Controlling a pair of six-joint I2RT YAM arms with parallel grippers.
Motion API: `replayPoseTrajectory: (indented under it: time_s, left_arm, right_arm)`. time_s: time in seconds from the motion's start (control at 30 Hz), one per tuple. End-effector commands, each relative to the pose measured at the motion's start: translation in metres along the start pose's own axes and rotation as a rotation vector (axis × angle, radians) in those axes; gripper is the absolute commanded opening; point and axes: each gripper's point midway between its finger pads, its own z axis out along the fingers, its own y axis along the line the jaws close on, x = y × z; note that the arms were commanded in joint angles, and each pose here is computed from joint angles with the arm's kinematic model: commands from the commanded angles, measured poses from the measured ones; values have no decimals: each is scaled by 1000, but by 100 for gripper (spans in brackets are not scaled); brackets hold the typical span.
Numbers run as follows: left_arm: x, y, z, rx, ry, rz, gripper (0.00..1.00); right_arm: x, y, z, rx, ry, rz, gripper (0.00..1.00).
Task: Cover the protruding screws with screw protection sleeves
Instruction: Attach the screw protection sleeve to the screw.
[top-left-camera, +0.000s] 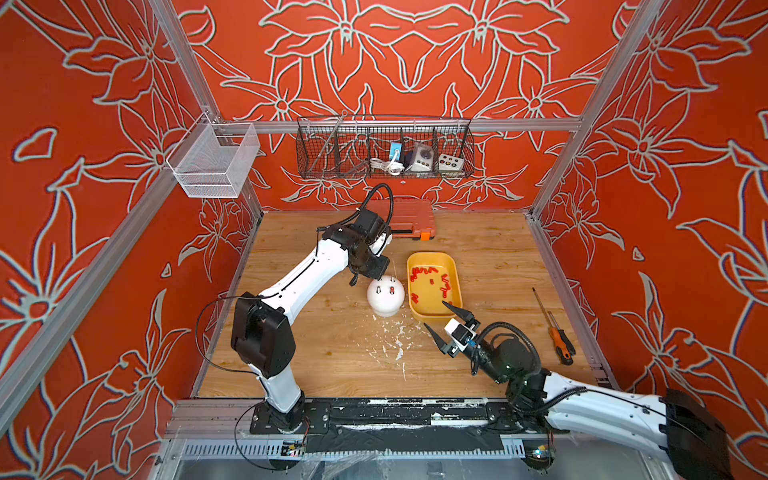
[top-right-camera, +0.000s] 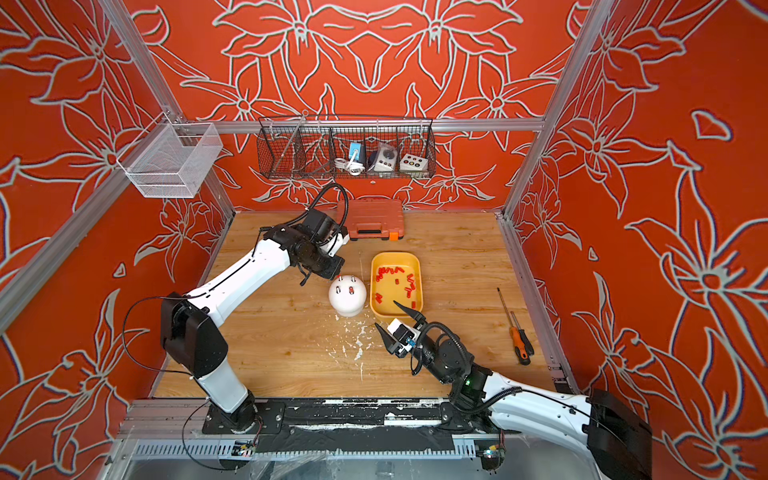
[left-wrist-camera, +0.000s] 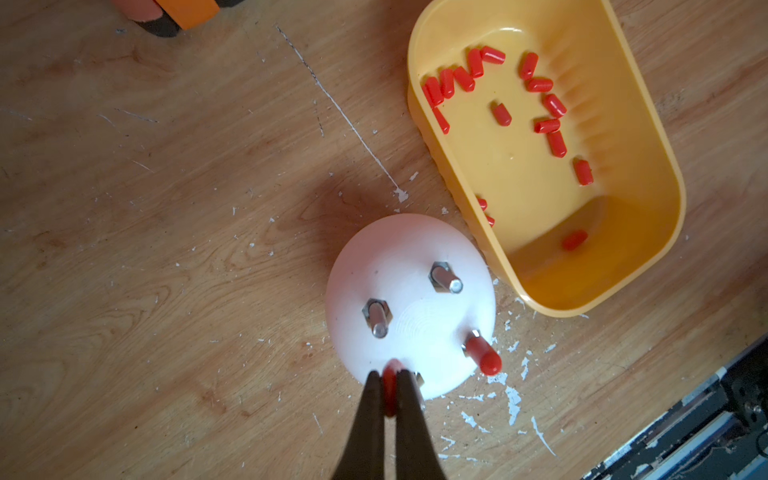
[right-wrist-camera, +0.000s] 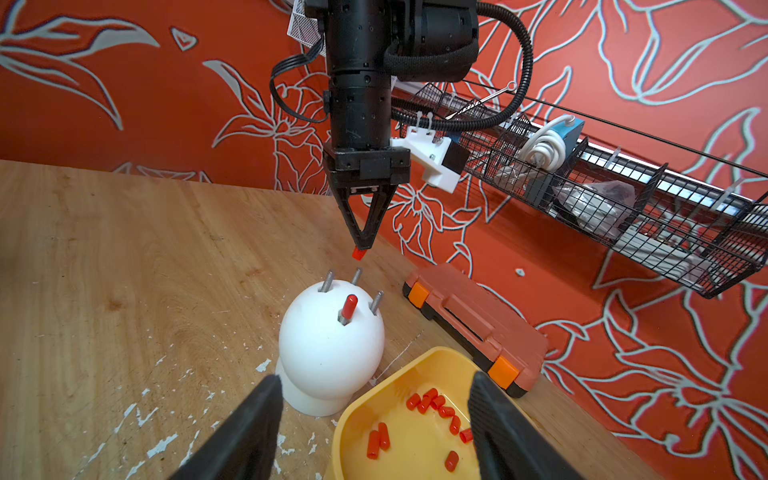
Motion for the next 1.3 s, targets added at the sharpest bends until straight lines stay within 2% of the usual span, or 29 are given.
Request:
replayPoseTrajectory:
  time_s: [0.0, 0.6, 1.03, 1.27]
  left_arm:
    - [4, 0, 0, -9, 29, 31, 0]
    - [3, 1, 29, 7, 60, 40, 0]
    - [-12, 3, -7, -29, -37, 34, 0]
    - [-15, 6, -12, -47, -51, 39, 0]
  right_arm:
    - [-2, -2, -2, 8, -12, -11, 72]
    - [-1, 1, -1, -9, -5, -22, 72]
    - [0, 2, -1, -14, -4, -20, 72]
    - [0, 2, 0, -14, -3, -20, 72]
